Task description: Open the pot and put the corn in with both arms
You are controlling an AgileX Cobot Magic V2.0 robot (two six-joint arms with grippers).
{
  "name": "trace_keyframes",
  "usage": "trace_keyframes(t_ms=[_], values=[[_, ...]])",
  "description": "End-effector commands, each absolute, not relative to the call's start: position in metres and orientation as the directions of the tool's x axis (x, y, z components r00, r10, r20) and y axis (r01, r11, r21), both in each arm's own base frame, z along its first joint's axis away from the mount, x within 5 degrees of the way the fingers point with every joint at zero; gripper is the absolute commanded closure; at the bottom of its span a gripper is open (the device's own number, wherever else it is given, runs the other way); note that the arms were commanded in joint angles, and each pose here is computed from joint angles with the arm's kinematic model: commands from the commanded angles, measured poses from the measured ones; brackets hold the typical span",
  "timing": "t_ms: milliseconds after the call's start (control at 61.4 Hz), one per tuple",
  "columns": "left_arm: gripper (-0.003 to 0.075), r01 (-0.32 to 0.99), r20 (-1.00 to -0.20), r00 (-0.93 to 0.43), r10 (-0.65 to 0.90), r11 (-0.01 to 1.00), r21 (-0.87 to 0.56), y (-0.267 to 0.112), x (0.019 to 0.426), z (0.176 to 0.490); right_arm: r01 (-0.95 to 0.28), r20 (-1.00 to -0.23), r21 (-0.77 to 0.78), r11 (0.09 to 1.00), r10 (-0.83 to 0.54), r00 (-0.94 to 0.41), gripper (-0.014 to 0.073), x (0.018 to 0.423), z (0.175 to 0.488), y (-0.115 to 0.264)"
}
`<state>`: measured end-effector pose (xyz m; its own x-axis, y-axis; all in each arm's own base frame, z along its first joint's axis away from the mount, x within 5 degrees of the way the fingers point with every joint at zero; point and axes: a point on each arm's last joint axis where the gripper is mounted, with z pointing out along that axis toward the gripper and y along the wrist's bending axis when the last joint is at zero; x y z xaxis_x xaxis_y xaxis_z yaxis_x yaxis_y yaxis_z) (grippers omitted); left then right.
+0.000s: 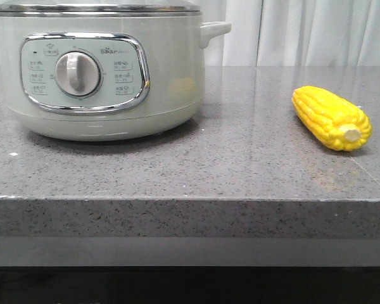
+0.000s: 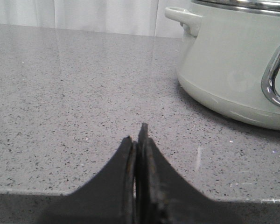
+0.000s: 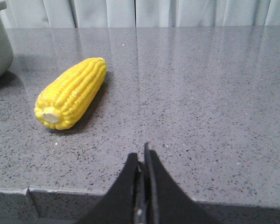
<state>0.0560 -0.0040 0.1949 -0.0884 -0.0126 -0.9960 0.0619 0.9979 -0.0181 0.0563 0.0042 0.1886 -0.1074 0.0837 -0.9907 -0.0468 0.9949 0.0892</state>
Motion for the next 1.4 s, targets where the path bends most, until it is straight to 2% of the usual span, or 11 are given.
trace_keyframes(t_ms=[0,244,407,636,864,929,994,1075,1157,1255,1385], values=[[0.0738,0.056,-0.999,0.029,-0.030,0.998,-0.029,-0.003,0.054,0.205,-0.037,-0.997,0.080,0.996,0.080,0.001,0.0662,0.056,0.199,0.003],[0.0739,0.058,-0.995,0.095,-0.042,0.998,-0.037,-0.003,0.052,0.231,-0.043,-0.997,0.079,0.996,0.080,0.004,0.0662,0.053,0.209,0.003],[0.0739,0.065,-0.998,0.042,-0.039,0.997,-0.036,-0.004,0.055,0.272,-0.057,-0.999,0.048,0.997,0.050,0.022,0.0658,0.047,0.243,0.004],[0.0739,0.063,-1.000,0.005,-0.030,0.998,-0.030,-0.006,0.088,0.336,-0.053,-1.000,0.019,0.998,0.019,0.001,0.0653,0.062,0.308,0.004],[0.0734,0.061,-0.999,-0.039,-0.028,0.998,-0.030,-0.007,0.118,0.359,-0.047,-0.999,0.020,0.999,0.019,-0.027,0.0651,0.101,0.349,0.005],[0.0687,0.060,-0.999,-0.042,-0.028,0.998,-0.030,-0.007,0.121,0.358,-0.042,-1.000,0.020,0.999,0.020,-0.017,0.0631,0.107,0.350,0.004],[0.0533,0.060,-0.999,-0.046,-0.028,0.998,-0.030,-0.007,0.122,0.358,-0.041,-1.000,0.021,0.999,0.020,-0.017,0.0538,0.109,0.349,0.004],[0.0302,0.060,-0.999,-0.046,-0.028,0.998,-0.030,-0.007,0.122,0.358,-0.041,-1.000,0.021,0.999,0.020,-0.017,0.0344,0.109,0.349,0.004],[0.0142,0.060,-0.998,-0.047,-0.030,0.998,-0.033,-0.007,0.122,0.358,-0.041,-1.000,0.021,0.999,0.020,-0.020,0.0148,0.109,0.349,0.004],[0.0099,0.068,-0.993,-0.054,-0.105,0.992,-0.108,-0.008,0.124,0.357,-0.041,-1.000,0.021,0.999,0.020,-0.020,0.0020,0.109,0.349,0.004],[0.0101,0.097,-0.990,-0.125,-0.068,0.992,-0.080,-0.013,0.137,0.362,-0.041,-1.000,0.021,0.999,0.020,-0.020,0.0002,0.109,0.349,0.004]])
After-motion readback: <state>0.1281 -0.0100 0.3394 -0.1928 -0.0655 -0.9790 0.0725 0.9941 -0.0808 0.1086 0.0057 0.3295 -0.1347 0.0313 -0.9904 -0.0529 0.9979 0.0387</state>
